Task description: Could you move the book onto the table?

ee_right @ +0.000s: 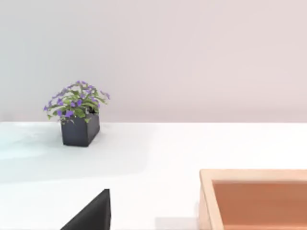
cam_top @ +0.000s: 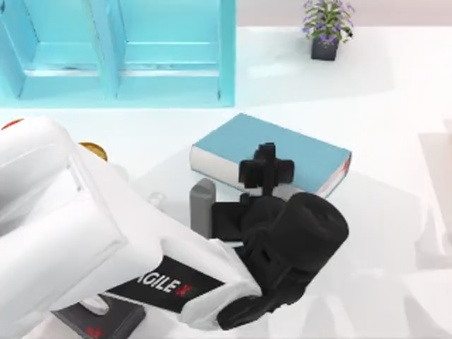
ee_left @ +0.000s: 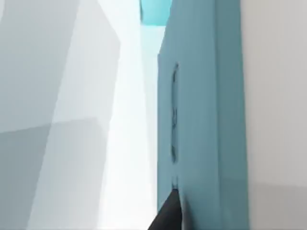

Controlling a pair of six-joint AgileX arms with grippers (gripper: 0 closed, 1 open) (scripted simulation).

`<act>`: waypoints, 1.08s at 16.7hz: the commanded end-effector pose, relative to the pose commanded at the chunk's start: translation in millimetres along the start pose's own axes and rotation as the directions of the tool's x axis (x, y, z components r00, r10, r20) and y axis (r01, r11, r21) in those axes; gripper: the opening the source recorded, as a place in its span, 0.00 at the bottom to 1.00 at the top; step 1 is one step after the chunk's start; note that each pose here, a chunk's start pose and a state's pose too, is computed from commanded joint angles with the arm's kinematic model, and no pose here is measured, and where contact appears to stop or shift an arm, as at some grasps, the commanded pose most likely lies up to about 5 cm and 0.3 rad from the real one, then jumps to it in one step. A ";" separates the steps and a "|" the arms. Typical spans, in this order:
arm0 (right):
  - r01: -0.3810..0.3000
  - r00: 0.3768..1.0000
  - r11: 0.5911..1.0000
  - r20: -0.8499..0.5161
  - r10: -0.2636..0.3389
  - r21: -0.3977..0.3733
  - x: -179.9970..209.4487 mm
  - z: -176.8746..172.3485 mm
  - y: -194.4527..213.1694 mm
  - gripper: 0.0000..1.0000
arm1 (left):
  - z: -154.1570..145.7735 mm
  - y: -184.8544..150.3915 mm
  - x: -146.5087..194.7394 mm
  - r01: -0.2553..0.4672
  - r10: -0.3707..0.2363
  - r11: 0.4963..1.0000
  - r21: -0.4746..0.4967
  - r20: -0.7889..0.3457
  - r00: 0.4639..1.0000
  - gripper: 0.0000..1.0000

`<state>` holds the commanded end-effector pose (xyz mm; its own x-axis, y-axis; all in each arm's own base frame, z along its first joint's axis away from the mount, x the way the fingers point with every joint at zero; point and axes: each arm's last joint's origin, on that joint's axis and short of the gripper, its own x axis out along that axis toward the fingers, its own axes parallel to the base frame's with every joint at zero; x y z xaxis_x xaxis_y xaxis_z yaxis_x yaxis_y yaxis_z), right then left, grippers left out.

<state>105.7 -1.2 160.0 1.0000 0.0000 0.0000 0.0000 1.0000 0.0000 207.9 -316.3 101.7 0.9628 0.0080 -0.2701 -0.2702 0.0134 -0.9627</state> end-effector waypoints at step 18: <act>0.000 1.000 1.000 0.000 0.000 0.000 0.0 0.0 0.0 1.00 | -4.6 9.2 -13.2 -0.026 0.026 1.000 0.014 -0.009 1.000 1.00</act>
<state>105.7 -1.2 160.0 1.0000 0.0000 0.0000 0.0000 1.0000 0.0000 192.8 -320.9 96.4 0.9554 -0.0006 -0.2953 -0.2952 0.0275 -0.9550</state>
